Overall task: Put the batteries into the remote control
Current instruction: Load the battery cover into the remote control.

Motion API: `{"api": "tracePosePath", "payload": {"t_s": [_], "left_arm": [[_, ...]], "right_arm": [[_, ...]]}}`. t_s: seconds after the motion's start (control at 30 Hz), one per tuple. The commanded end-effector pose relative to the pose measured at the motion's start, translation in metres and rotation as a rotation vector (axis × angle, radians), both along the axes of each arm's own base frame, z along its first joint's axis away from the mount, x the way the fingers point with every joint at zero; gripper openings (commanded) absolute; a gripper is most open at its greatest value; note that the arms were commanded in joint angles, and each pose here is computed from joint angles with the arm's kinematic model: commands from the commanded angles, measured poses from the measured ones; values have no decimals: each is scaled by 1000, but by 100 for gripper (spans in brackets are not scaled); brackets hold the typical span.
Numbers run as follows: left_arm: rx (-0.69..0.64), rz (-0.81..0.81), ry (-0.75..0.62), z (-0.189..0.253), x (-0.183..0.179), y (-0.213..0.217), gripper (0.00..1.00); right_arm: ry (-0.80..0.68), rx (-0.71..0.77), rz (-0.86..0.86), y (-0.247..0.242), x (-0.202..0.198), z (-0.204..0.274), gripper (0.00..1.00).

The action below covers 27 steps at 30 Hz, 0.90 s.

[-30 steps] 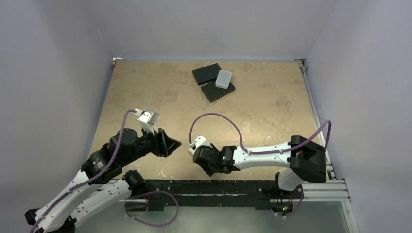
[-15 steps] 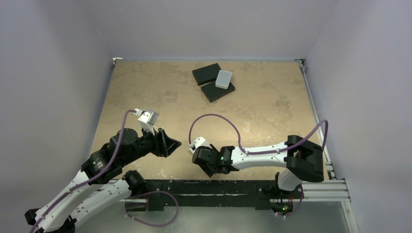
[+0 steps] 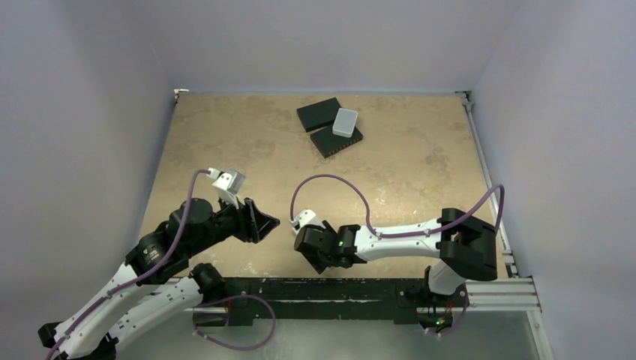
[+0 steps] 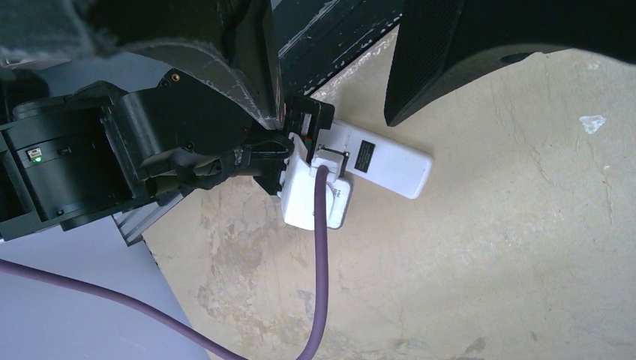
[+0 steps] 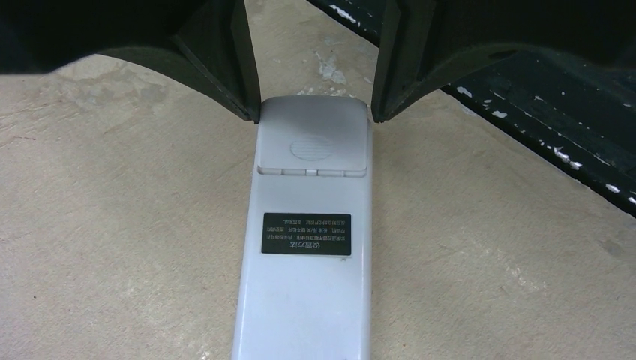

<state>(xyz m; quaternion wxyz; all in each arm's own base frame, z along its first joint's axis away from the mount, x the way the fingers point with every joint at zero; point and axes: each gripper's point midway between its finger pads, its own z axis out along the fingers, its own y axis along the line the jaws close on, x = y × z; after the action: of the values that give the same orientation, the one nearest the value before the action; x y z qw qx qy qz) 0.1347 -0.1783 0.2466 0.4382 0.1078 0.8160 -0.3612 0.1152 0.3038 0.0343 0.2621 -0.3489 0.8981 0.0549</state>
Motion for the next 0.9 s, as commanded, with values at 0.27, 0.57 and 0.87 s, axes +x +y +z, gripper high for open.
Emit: {"api": "tracePosePath", "payload": {"t_s": [0.27, 0.57, 0.87], "left_arm": [[-11, -17, -36, 7, 1, -3, 52], [14, 1, -5, -1, 7, -5, 52], [36, 37, 62, -23, 24, -21, 52]], "right_arm": [[-35, 61, -63, 12, 8, 20, 71], [-75, 136, -107, 6, 13, 47, 72], [-80, 295, -183, -6, 11, 74, 75]]}}
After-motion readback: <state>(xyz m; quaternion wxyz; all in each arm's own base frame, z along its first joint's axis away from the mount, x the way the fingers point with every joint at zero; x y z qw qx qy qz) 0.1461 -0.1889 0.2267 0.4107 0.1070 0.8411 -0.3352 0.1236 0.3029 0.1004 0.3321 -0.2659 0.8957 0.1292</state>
